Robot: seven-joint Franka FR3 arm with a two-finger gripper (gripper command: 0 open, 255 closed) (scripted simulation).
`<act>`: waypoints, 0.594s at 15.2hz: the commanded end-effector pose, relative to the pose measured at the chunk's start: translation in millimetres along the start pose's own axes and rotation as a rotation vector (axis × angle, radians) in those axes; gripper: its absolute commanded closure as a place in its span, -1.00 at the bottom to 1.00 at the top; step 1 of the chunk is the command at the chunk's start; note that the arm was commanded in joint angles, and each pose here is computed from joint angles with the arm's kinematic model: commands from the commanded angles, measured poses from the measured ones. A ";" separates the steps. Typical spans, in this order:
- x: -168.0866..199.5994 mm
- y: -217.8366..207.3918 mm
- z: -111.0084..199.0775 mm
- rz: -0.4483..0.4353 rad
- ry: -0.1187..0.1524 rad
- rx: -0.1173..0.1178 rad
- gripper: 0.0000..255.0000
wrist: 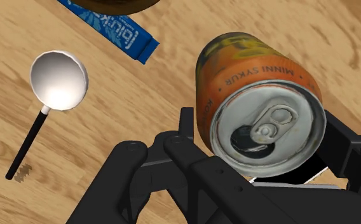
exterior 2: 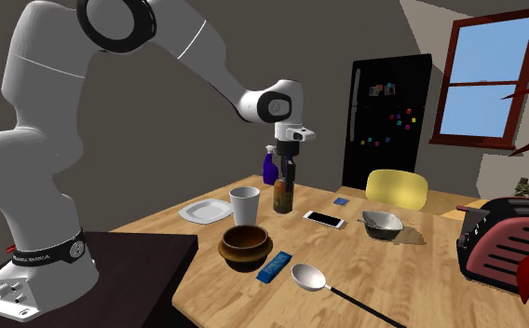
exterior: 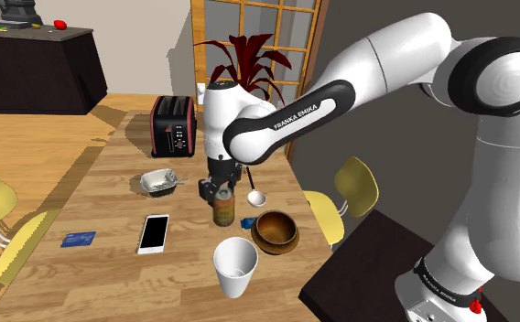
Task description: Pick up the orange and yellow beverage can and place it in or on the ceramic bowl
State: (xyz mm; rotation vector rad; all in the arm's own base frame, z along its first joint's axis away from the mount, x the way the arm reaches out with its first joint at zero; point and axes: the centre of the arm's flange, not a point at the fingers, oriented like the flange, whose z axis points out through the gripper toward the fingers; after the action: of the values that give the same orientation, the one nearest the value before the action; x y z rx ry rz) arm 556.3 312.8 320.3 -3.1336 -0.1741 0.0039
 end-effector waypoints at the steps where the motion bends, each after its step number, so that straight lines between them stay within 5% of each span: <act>1: 0.9 0.3 -9.4 0.000 0.000 0.000 1.00; 9: 0.8 0.2 -51.6 0.000 0.000 0.000 1.00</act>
State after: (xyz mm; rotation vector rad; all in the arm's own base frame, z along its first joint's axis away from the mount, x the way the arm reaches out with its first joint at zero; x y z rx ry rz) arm 557.8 313.7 366.1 -3.1337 -0.1737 0.0043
